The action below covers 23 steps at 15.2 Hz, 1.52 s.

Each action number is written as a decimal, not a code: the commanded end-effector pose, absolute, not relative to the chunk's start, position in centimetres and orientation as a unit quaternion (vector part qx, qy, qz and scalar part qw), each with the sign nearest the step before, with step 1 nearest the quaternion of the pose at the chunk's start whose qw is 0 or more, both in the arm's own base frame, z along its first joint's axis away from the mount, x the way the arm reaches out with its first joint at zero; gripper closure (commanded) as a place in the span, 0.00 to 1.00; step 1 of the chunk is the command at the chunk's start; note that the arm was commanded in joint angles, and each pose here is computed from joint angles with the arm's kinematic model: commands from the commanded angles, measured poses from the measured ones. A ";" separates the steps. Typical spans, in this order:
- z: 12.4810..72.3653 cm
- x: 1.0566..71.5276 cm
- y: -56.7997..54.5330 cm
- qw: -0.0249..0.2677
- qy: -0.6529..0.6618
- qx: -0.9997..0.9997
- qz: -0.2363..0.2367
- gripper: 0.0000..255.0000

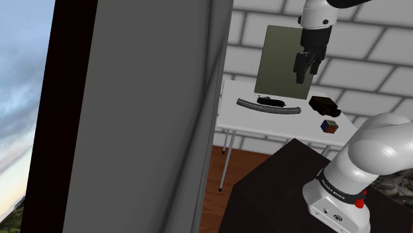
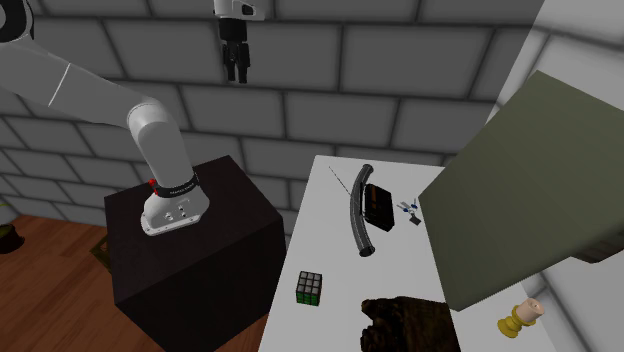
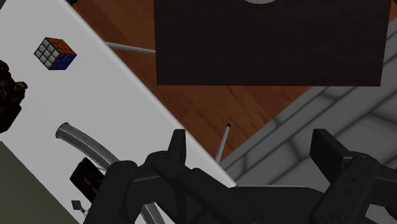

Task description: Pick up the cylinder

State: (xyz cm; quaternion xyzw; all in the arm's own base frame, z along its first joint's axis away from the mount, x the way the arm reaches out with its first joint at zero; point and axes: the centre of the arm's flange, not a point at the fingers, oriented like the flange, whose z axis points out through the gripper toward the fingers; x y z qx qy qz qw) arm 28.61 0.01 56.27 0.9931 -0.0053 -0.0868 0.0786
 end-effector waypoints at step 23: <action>38.1 41.4 -17.8 0.058 0.140 0.987 -0.059 0.00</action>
